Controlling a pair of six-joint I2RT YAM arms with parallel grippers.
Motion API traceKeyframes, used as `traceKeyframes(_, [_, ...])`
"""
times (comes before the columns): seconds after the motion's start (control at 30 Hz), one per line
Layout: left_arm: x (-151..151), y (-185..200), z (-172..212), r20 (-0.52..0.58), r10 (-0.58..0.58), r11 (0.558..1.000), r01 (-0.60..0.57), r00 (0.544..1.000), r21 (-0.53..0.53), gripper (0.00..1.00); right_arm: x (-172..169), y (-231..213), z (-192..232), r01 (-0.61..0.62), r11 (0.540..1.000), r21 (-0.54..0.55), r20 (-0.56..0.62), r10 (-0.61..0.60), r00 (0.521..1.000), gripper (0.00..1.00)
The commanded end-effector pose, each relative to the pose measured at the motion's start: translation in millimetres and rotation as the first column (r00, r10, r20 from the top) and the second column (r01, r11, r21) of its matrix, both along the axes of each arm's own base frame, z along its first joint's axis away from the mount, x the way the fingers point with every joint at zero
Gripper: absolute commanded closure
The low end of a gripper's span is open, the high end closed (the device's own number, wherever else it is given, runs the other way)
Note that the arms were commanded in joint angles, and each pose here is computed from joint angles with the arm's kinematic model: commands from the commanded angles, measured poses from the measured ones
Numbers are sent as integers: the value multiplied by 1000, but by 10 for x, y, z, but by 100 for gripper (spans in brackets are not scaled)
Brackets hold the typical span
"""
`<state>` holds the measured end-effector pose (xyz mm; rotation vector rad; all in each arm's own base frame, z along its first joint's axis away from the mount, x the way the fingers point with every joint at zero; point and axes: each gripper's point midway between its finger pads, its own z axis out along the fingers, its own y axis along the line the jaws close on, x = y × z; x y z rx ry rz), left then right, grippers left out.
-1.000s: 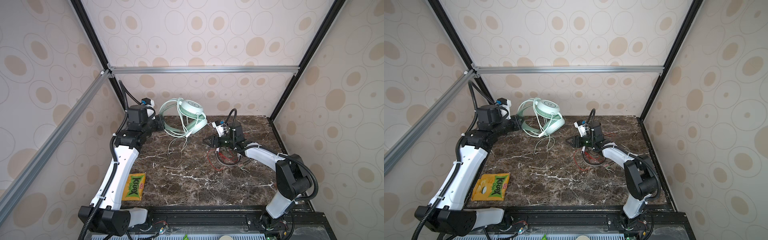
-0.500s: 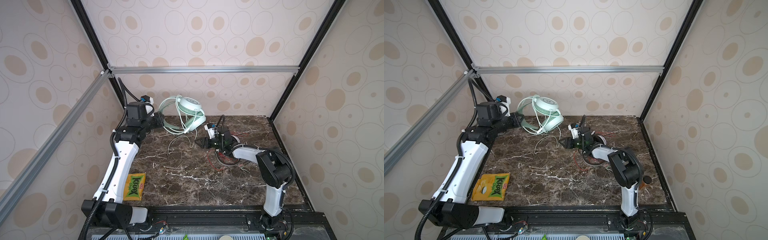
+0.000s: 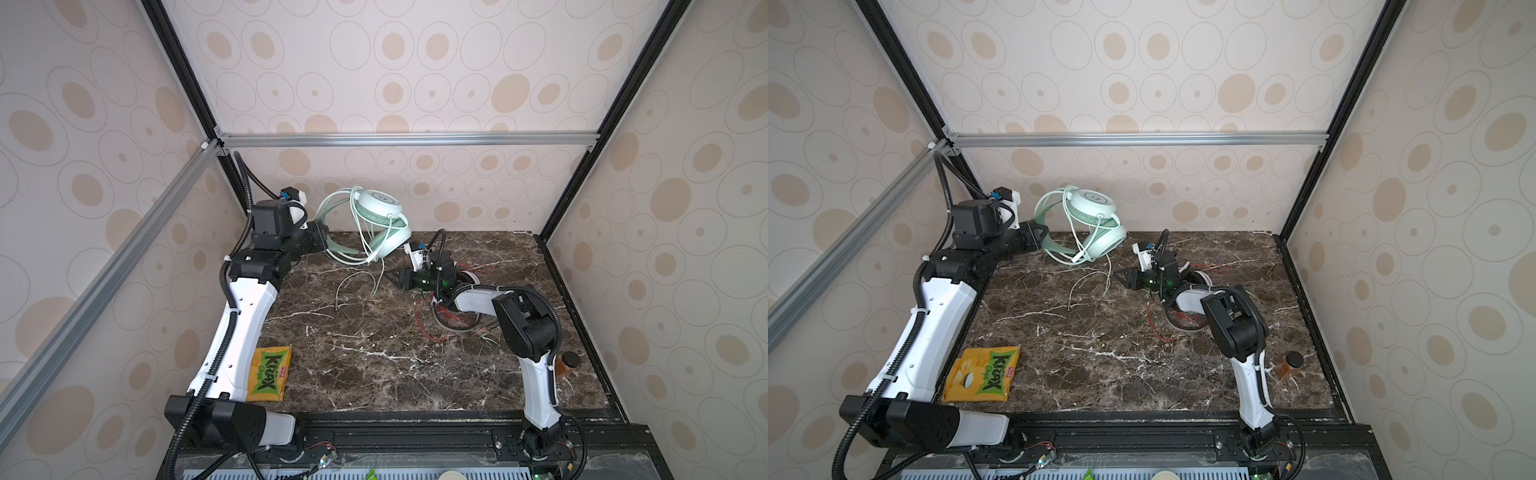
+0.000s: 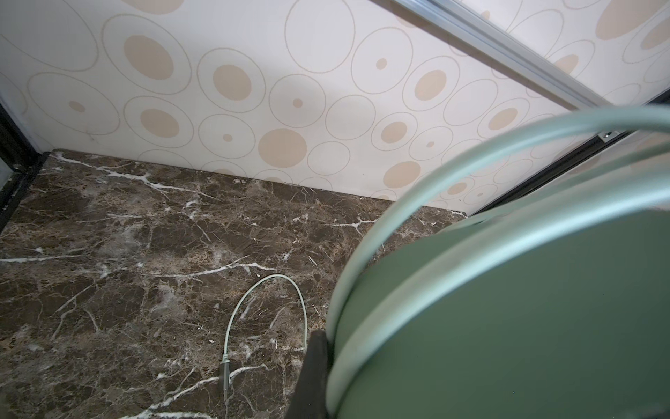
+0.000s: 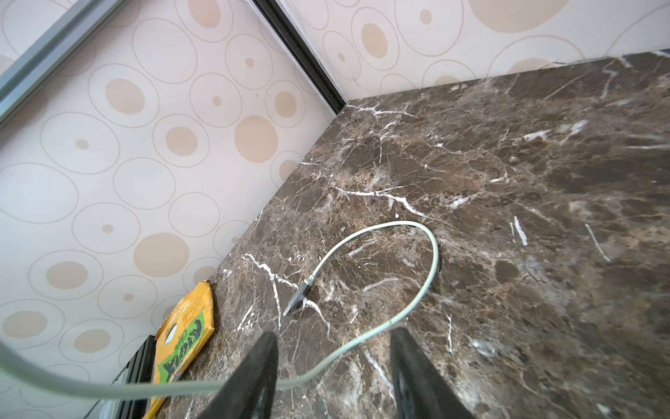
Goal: Wrap the headphones
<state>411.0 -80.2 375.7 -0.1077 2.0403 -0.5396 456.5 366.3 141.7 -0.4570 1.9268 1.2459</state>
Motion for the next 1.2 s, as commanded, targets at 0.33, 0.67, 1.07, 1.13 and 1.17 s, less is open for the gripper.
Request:
traceKeyframes(0.33, [52,-24,488,126,-8,998,16,992,-62,100,-467,-26,-367,-28,999,-40,37,30,999,44])
traceKeyframes(0.67, [49,-26,485,123,-7,998,15,992,-64,100,-355,327,-101,-92,993,80,89,85,992,48])
traceKeyframes(1.07, [27,-11,527,128,-2,998,10,992,-67,100,-294,589,-140,-119,987,109,71,111,991,65])
traceKeyframes(1.13, [32,-11,533,127,0,998,9,992,-69,100,-316,594,-162,-123,986,115,64,116,991,69])
traceKeyframes(1.17, [34,-1,540,128,3,997,6,992,-72,100,-329,589,-176,-125,985,116,63,118,991,71])
